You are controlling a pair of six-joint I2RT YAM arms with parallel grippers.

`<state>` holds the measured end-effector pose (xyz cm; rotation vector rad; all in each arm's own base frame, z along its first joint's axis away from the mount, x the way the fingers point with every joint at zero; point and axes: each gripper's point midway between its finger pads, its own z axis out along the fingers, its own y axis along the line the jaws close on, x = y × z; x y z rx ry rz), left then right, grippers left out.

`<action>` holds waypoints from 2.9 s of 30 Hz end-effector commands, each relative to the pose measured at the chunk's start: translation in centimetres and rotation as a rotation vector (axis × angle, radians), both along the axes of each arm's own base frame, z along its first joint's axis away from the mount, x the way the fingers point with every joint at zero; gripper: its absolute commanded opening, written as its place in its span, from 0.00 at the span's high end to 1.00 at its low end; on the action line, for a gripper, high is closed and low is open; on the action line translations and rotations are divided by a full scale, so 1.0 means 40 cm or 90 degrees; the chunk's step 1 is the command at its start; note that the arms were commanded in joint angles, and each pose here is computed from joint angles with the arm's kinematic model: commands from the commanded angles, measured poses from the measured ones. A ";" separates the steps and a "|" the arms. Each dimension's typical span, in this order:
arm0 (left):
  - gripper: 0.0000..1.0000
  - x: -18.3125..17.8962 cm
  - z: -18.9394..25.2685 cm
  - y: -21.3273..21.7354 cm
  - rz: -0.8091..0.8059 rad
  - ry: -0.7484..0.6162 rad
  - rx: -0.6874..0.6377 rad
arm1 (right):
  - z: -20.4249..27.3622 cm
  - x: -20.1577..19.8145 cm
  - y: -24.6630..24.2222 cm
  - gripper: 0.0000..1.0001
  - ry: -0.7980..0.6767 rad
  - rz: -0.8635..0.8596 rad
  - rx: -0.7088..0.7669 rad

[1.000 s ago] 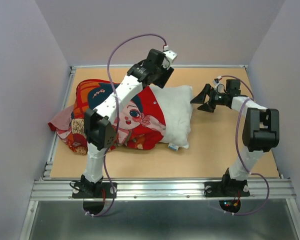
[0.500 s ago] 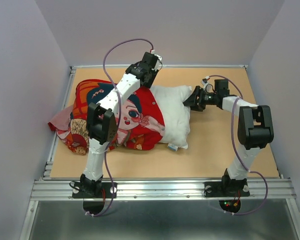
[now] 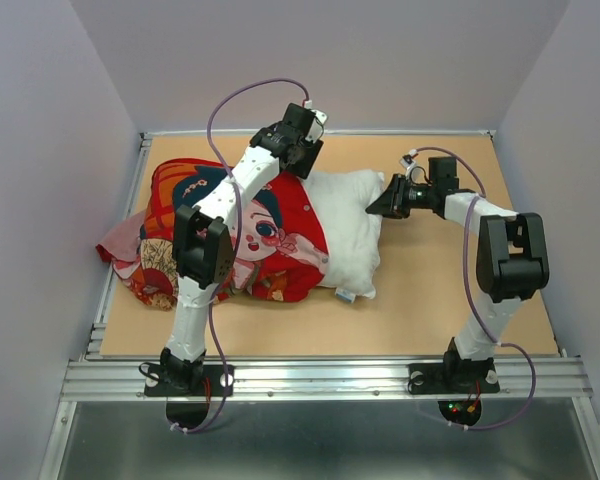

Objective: Put the pillow into the pillowcase

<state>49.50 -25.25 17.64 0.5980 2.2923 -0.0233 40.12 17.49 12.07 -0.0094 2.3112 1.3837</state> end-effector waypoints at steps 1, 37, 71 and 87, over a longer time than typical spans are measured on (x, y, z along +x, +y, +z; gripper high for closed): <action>0.40 -0.001 0.018 0.033 0.025 -0.004 0.016 | 0.079 -0.030 0.032 0.78 -0.077 0.048 0.020; 1.00 -0.267 0.406 -0.504 -0.366 -0.110 -0.480 | 0.152 -0.040 0.052 0.99 -0.075 0.017 0.072; 0.70 -0.287 0.054 -0.124 -0.248 0.053 -0.074 | 0.000 -0.161 0.077 0.37 0.086 0.031 0.049; 1.00 -0.415 0.332 -0.374 -0.513 0.006 -0.282 | 0.223 -0.101 0.103 0.99 -0.043 0.031 0.136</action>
